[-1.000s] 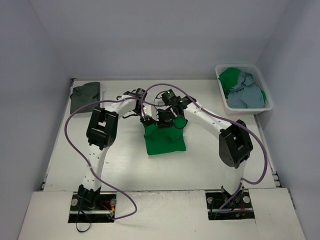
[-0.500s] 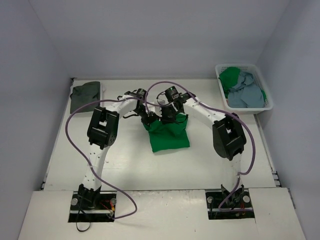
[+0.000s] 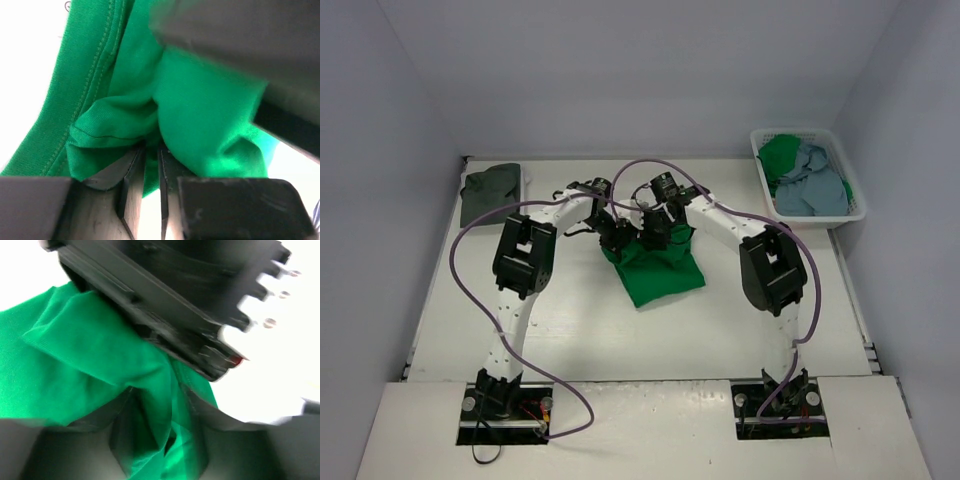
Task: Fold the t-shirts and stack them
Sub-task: Fold the long partially folded tshirt into a neat square, then smooth out wrinkles on the folded tshirt
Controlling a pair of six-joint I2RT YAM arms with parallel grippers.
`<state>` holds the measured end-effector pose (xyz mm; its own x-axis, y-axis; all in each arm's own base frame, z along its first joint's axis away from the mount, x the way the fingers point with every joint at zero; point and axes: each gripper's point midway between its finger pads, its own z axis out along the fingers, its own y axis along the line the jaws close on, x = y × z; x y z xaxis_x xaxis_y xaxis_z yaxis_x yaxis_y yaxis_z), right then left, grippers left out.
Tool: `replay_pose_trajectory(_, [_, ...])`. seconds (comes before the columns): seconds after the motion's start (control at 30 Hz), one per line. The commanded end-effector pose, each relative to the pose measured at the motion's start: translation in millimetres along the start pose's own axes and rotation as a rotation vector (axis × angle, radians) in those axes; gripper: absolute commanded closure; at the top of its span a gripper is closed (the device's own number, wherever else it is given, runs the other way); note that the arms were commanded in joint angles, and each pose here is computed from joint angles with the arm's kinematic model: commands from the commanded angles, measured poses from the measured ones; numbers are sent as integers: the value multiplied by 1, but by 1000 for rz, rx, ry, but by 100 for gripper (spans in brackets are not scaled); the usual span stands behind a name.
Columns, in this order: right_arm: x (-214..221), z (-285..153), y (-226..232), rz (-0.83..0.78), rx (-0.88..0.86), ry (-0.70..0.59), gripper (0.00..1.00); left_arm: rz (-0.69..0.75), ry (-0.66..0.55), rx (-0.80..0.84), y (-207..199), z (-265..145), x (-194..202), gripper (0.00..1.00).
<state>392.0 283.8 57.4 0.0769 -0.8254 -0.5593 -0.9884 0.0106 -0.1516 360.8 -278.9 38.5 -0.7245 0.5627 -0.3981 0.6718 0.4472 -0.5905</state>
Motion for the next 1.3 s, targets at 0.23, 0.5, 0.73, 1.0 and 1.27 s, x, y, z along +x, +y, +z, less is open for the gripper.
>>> replay_pose_trajectory(0.23, [-29, -41, -54, 108, 289, -99, 38, 123, -172, -114, -16, -108, -43, 82])
replay_pose_trajectory(0.5, [-46, -73, -65, 150, 423, -181, 46, 153, -305, -207, -23, -182, -69, 77])
replay_pose_trajectory(0.73, [-60, -120, -77, 184, 583, -233, 44, 153, -376, -230, -38, -218, -61, 78])
replay_pose_trajectory(1.0, [-27, -73, -32, 213, 364, -135, 94, 116, -361, -186, -52, -203, -32, 78])
replay_pose_trajectory(1.27, [-6, -9, -18, 272, 182, -102, 99, 59, -407, -174, -45, -222, -19, 97])
